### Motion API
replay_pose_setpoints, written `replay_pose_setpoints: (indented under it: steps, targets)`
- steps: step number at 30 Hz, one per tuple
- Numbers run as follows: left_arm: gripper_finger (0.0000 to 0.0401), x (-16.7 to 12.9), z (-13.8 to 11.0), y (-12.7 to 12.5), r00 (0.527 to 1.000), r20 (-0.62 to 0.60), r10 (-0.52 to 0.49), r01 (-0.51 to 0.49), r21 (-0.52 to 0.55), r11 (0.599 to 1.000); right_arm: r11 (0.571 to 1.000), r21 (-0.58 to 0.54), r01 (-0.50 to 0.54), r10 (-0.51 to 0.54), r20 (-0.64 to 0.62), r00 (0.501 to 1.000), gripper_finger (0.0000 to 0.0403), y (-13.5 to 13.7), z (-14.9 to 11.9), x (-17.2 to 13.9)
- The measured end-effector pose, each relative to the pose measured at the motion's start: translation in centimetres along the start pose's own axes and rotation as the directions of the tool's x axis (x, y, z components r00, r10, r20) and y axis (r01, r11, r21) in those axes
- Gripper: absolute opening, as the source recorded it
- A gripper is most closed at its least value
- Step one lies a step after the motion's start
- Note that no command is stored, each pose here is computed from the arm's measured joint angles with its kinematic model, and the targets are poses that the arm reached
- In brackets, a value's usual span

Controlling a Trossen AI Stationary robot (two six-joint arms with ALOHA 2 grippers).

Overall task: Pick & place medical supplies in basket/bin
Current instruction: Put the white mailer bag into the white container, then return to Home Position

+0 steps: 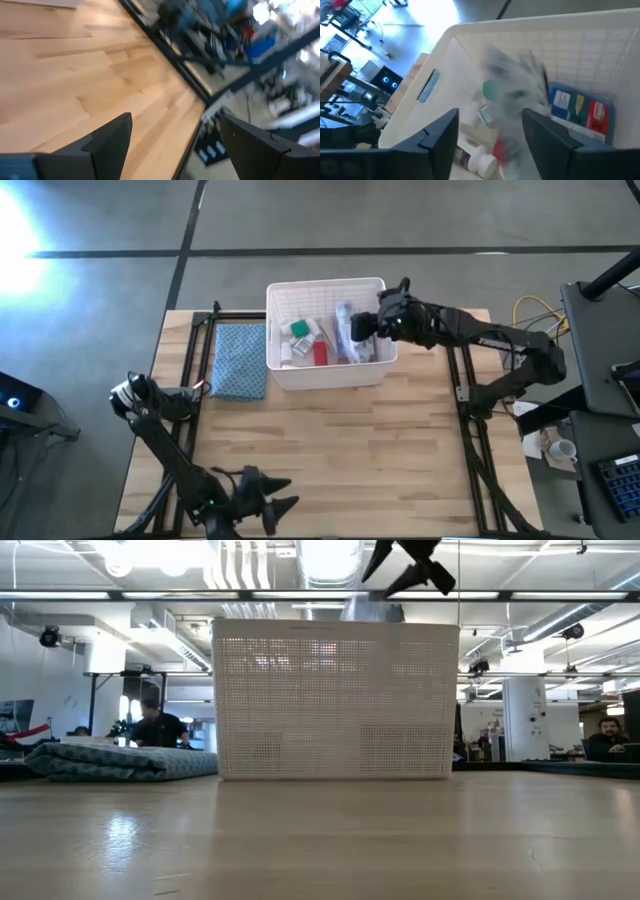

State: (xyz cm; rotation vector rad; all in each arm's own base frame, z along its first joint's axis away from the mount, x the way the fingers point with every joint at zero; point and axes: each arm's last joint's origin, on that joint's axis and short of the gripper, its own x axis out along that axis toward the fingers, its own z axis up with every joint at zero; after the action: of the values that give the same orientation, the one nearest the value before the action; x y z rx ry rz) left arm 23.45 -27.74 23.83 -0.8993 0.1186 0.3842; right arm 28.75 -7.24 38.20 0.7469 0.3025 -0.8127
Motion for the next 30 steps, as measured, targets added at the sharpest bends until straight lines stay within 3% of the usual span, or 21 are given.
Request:
replay_pose_setpoints:
  steps: [9,14,18,22,26,30]
  targets:
    - [0.0281,2.8,4.0,-3.4,0.989,-0.142,-0.038,0.077,0.282,0.956,0.999,-0.025,-0.025,0.025,-0.002,1.000,0.0251,0.2,0.1,-0.1]
    - [0.0280,5.1,8.2,-3.8,0.969,-0.236,-0.075,0.165,0.392,0.905,0.988,-0.101,-0.119,0.117,-0.026,0.993,0.0253,1.6,-1.1,-2.7]
    - [0.0280,6.5,12.1,-3.6,0.936,-0.292,-0.195,0.309,0.418,0.855,0.959,-0.175,-0.224,0.211,-0.088,0.973,0.0253,2.7,-2.8,-6.0]
    - [0.0280,7.0,15.3,-2.6,0.894,-0.348,-0.284,0.421,0.434,0.796,0.897,-0.318,-0.307,0.274,-0.146,0.951,0.0253,3.5,-5.5,-9.9]
    - [0.0280,6.1,17.7,-0.8,0.844,-0.415,-0.341,0.511,0.425,0.748,0.856,-0.415,-0.307,0.308,-0.067,0.949,0.0253,4.5,-9.1,-14.3]
    - [0.0280,4.0,20.0,2.0,0.845,-0.393,-0.363,0.523,0.469,0.711,0.818,-0.491,-0.299,0.325,-0.033,0.945,0.0253,4.1,-11.5,-17.6]
